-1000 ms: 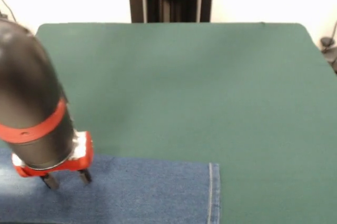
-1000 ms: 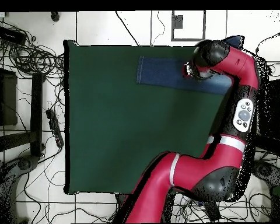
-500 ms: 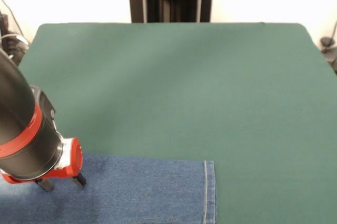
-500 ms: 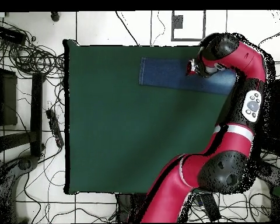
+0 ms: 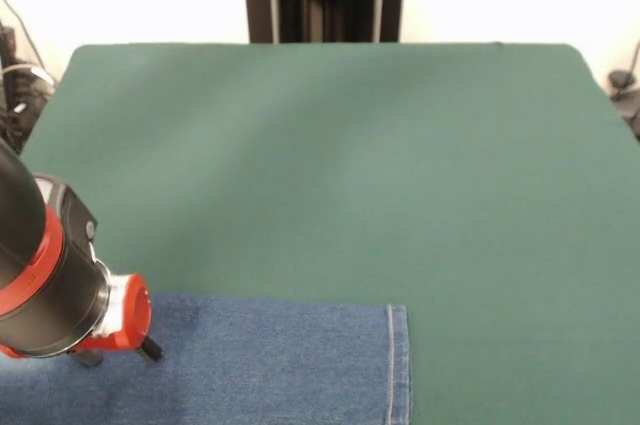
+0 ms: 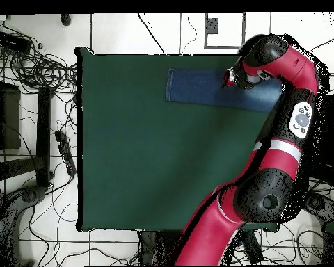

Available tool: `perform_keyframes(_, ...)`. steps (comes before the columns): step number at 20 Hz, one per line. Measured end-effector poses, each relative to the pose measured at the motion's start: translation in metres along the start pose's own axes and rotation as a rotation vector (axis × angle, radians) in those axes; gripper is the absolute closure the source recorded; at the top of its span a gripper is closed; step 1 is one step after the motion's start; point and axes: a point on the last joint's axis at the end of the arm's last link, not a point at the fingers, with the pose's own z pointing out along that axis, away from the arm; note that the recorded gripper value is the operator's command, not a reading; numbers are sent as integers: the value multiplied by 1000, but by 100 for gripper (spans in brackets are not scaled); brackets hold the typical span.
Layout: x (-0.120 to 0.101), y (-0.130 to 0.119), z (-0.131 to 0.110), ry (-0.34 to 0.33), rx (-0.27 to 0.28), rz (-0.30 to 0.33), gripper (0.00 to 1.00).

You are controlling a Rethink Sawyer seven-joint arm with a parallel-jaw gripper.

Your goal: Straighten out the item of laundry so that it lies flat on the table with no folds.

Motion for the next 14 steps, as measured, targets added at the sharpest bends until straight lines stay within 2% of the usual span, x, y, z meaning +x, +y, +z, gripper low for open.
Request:
perform_keyframes(4,-3,1,0,20,14,12,0)
perform_keyframes(6,-4,-2,1,32,46,20,0)
perform_keyframes(7,-4,-3,2,37,62,24,100)
perform_keyframes(10,-6,-8,2,45,97,47,100)
perform_keyframes(14,-8,-7,2,56,106,59,100)
